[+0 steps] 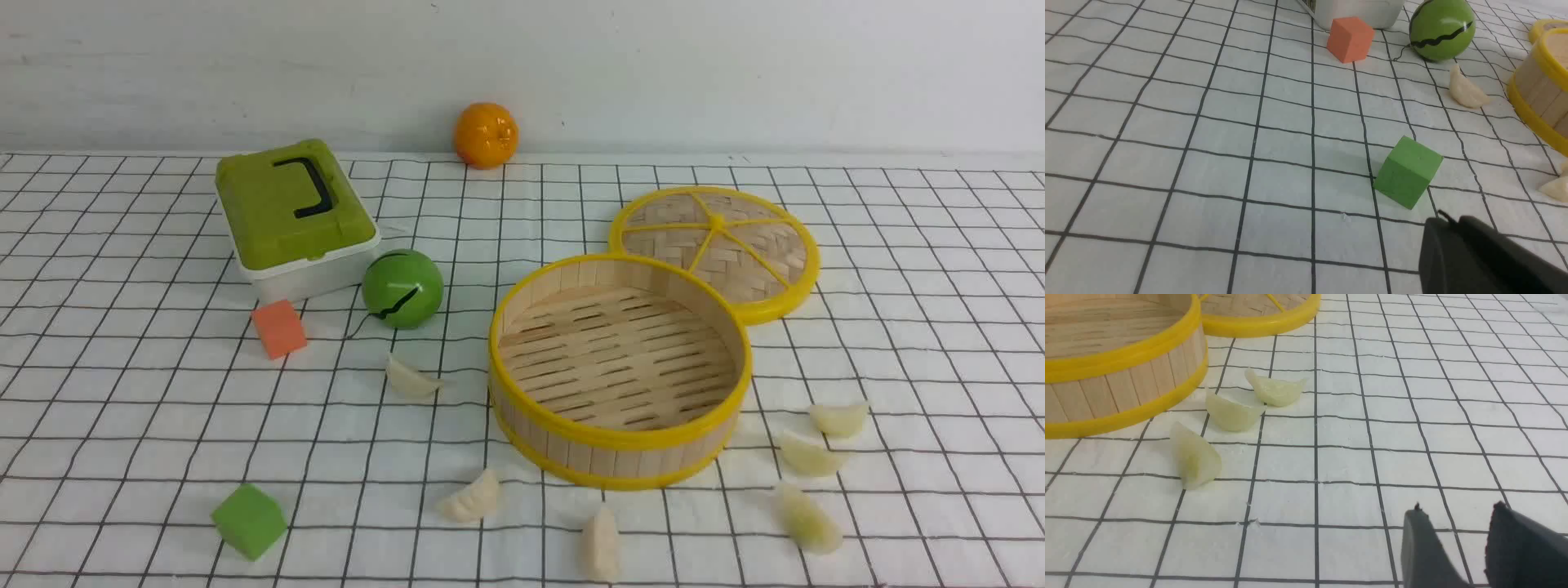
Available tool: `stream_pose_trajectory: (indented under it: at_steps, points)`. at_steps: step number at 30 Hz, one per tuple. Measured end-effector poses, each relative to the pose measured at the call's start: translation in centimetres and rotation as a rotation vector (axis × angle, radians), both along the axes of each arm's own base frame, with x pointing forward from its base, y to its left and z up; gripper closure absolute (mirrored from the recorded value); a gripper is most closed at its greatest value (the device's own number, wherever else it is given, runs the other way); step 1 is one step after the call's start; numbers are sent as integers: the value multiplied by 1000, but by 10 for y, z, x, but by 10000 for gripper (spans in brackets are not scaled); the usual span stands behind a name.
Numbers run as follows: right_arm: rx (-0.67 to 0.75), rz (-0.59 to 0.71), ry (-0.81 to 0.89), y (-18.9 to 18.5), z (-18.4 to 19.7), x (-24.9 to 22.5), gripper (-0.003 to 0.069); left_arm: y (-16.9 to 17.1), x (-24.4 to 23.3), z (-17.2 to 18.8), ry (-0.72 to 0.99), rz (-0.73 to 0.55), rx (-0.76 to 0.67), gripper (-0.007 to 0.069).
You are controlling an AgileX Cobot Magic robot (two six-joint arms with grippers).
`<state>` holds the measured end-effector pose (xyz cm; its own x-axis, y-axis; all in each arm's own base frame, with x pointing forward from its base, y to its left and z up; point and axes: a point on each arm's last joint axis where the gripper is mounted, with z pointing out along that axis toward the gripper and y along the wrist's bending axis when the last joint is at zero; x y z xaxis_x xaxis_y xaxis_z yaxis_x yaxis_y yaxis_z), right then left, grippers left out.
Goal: Put the dumplings into the steamer on the table with the white tablecloth.
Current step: 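Reach for and grasp a dumpling on the table with the left gripper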
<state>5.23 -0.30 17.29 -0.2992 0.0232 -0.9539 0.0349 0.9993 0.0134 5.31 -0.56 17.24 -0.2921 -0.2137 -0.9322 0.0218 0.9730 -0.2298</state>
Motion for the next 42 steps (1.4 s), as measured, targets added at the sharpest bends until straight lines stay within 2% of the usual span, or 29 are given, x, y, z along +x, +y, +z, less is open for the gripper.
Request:
stream_pose_trajectory:
  at_steps: [11,20,42]
  points:
    - [0,0,0,0,0,0,419,0,0,0,0,0,4,587]
    - [0,0,0,0,0,0,419,2,0,0,-6,5,80,583]
    - [-35,-3,2,-1,0,0,419,3,0,0,-6,5,81,568]
